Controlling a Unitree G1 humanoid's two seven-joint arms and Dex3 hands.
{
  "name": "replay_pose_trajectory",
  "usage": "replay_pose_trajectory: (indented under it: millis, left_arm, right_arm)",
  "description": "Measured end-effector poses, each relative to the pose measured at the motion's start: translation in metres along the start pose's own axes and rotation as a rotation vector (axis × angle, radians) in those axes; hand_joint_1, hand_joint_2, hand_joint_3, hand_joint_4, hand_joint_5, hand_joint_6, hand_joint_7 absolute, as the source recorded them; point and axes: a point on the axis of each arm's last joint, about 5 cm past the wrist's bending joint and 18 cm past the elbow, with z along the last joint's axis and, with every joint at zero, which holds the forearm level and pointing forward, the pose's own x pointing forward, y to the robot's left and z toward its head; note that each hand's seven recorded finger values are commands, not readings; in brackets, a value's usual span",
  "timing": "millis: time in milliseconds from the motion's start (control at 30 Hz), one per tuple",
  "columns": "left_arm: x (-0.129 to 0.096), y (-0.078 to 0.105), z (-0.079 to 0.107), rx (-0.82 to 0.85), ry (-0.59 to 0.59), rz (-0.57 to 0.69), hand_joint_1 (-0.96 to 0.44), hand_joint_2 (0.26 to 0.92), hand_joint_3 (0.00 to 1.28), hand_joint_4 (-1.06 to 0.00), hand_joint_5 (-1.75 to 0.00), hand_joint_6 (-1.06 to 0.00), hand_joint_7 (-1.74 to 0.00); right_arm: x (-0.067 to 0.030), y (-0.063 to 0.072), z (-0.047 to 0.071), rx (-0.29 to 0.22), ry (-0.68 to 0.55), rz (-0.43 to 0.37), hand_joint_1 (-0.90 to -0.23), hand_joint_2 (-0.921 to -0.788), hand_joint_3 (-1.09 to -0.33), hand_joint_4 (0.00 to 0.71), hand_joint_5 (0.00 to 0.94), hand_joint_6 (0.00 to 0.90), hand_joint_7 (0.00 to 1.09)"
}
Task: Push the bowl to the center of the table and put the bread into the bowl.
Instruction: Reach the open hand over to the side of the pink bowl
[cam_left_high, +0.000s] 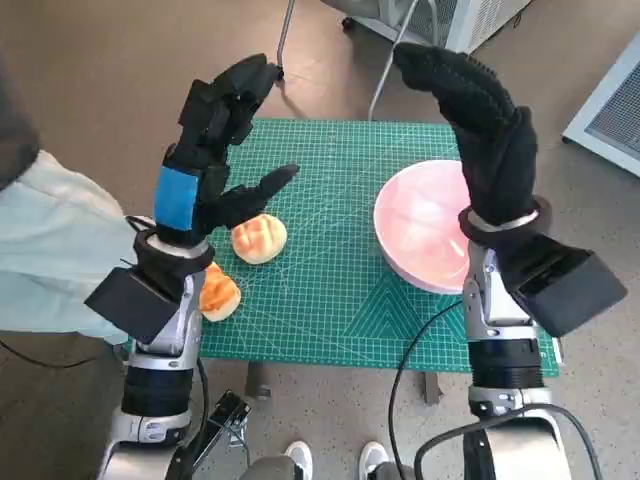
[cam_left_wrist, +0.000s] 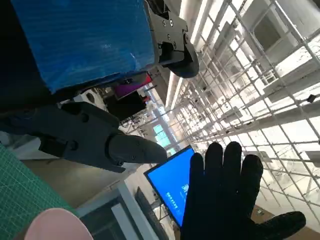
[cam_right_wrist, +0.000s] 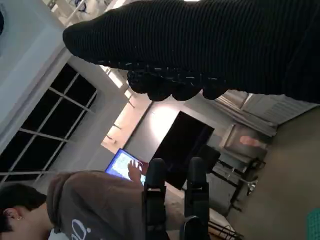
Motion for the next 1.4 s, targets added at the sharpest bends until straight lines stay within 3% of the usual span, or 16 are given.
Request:
replay_pose_trajectory:
  millis: [400, 600, 767, 967, 1133, 1400]
  left_arm:
    - [0.0, 0.0, 0.0, 0.0, 0.002, -0.002, -0.36, 0.921, 0.18, -0.37, -0.01, -0.12, -0.64]
    - [-0.001, 0.0, 0.0, 0.009, 0.003, -0.002, -0.35, 0.921, 0.18, -0.37, -0.01, -0.12, -0.64]
    - [-0.003, 0.0, 0.0, 0.015, 0.005, 0.001, -0.35, 0.921, 0.18, -0.37, -0.01, -0.12, -0.64]
    - [-0.005, -0.001, 0.0, 0.017, 0.011, 0.001, -0.36, 0.921, 0.18, -0.37, 0.0, -0.12, -0.63]
    - [-0.007, -0.001, -0.001, 0.02, 0.017, 0.013, -0.36, 0.921, 0.18, -0.37, 0.0, -0.12, -0.62]
    - [-0.008, -0.003, -0.001, 0.032, 0.016, 0.021, -0.36, 0.921, 0.18, -0.37, 0.0, -0.12, -0.61]
  right_arm:
    - [-0.0013, -0.003, 0.0, -0.006, 0.001, -0.003, -0.666, -0.921, -0.775, 0.252, 0.002, -0.001, 0.75]
    - [-0.014, -0.028, -0.002, -0.018, 0.027, -0.07, -0.662, -0.921, -0.763, 0.238, 0.0, -0.001, 0.75]
    - [-0.0263, -0.049, -0.001, -0.067, 0.046, -0.152, -0.676, -0.921, -0.77, 0.226, 0.0, -0.001, 0.74]
    - [-0.0478, -0.071, 0.001, -0.166, 0.094, -0.268, -0.628, -0.921, -0.787, 0.22, 0.0, -0.001, 0.71]
    - [-0.0735, -0.087, -0.002, -0.223, 0.202, -0.352, -0.598, -0.921, -0.826, 0.2, 0.0, -0.001, 0.69]
    - [-0.1061, -0.097, -0.009, -0.279, 0.368, -0.445, -0.562, -0.921, -0.924, 0.182, 0.001, -0.001, 0.62]
